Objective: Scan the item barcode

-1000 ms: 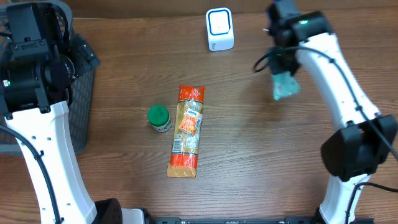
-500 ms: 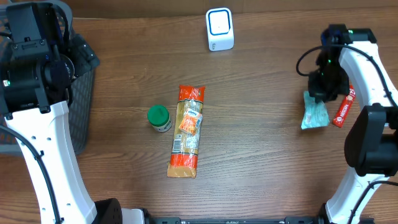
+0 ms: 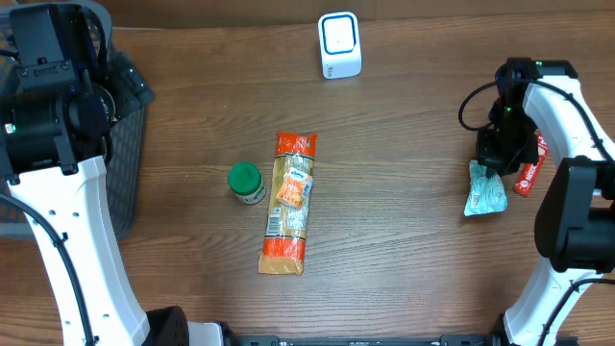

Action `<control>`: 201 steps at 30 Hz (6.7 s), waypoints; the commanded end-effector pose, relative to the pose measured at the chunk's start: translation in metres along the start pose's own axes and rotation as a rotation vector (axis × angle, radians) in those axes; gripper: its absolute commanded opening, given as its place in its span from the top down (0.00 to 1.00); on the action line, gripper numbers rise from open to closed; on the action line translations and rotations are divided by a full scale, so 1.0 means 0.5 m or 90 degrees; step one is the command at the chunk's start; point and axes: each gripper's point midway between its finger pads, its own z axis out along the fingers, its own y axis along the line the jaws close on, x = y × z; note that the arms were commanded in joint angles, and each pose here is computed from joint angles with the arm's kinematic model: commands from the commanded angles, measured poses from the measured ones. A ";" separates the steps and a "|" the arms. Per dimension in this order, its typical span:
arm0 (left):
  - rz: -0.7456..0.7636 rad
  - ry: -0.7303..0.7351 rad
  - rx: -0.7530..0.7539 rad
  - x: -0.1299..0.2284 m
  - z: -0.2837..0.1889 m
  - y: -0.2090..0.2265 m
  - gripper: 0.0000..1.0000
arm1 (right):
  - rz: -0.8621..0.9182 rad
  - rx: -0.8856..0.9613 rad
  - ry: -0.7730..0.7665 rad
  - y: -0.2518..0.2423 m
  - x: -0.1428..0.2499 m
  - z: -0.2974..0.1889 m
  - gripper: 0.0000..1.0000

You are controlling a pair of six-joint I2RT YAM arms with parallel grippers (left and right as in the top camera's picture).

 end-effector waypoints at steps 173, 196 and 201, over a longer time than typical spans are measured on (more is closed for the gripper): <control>0.002 -0.006 -0.008 -0.007 0.001 0.005 0.00 | -0.206 -0.142 -0.366 0.445 0.128 -0.076 0.74; 0.002 -0.006 -0.008 -0.007 0.001 0.005 0.00 | -0.228 0.312 -0.327 0.245 0.104 0.012 0.74; 0.002 -0.006 -0.008 -0.007 0.001 0.005 0.00 | -0.233 0.306 -0.325 0.251 0.107 0.014 0.69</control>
